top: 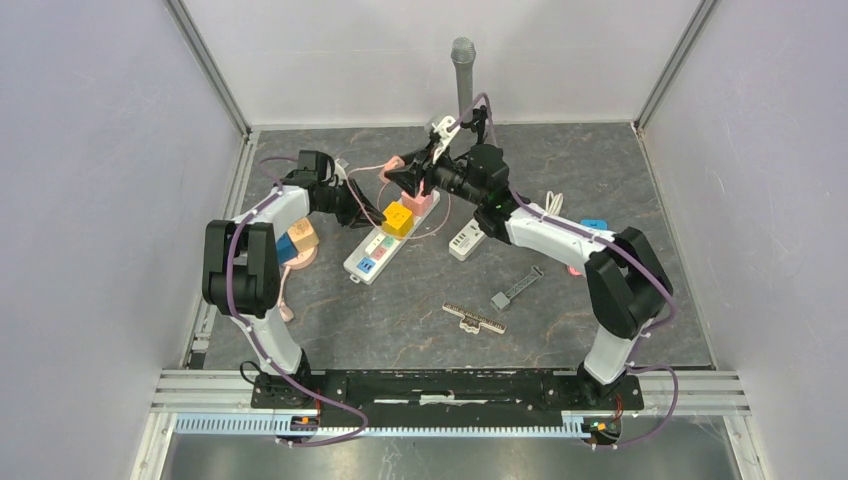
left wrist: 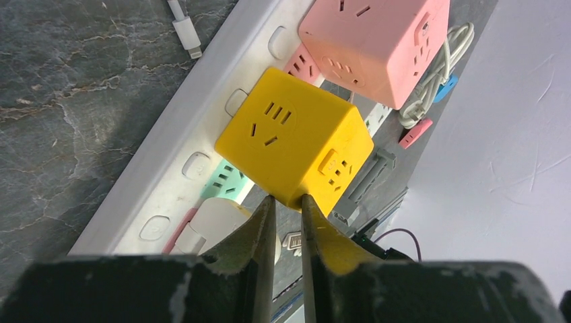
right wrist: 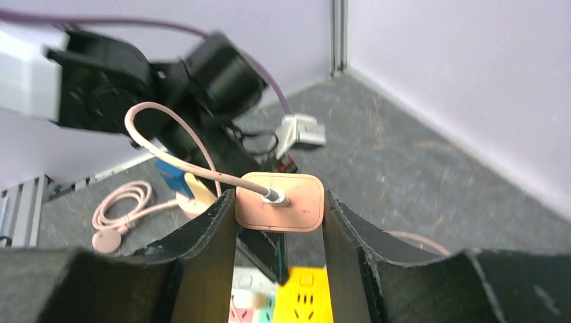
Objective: Pull the plug off the socket
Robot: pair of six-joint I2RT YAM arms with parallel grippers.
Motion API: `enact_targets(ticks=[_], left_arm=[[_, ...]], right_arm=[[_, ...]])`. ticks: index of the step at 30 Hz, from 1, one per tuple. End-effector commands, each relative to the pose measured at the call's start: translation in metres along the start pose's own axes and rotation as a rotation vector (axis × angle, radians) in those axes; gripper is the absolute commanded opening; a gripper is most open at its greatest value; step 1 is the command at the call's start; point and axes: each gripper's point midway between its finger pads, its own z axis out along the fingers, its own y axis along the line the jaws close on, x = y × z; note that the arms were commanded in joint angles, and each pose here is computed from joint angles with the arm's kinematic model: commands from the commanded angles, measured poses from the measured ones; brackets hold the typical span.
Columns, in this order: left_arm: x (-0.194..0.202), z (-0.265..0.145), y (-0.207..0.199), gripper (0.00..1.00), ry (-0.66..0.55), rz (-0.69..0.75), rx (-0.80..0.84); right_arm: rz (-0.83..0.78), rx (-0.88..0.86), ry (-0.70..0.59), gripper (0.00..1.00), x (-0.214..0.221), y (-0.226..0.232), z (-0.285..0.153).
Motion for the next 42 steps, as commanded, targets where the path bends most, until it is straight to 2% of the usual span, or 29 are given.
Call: enact_targets(ticks=[1,8,12,16,21,26,33,38,42], left_arm=[[0.023,0.013,0.079,0.22,0.054,-0.046,-0.304],[-0.007,-0.01,0.015,0.32,-0.021,0.032,-0.147],[-0.025,-0.033,-0.022,0.44,-0.084,0.094,-0.096],[-0.035,-0.047,-0.033,0.58,-0.123,0.132,-0.111],[-0.035,-0.055,-0.034,0.75,-0.141,0.146,-0.127],[-0.031,-0.057,-0.033,0.89,-0.144,0.154,-0.128],[-0.027,-0.056,-0.03,0.99,-0.134,0.154,-0.131],[-0.025,-0.055,-0.029,1.0,-0.127,0.154,-0.132],[-0.024,-0.054,-0.029,1.0,-0.125,0.154,-0.132]], right_arm=[[-0.093,-0.002,-0.129,0.0,-0.063,0.008,-0.005],[-0.158,0.174,-0.062,0.0,-0.065,-0.023,-0.058],[-0.15,0.321,-0.051,0.0,-0.067,-0.054,-0.11],[-0.142,0.522,-0.016,0.0,-0.061,-0.086,-0.159],[-0.02,0.834,0.065,0.0,-0.028,-0.133,-0.219],[0.248,1.124,0.192,0.0,0.026,-0.177,-0.278],[0.493,1.222,0.417,0.0,0.103,-0.189,-0.318],[0.58,1.262,0.531,0.0,0.135,-0.186,-0.339],[0.561,1.265,0.611,0.1,0.15,-0.182,-0.349]])
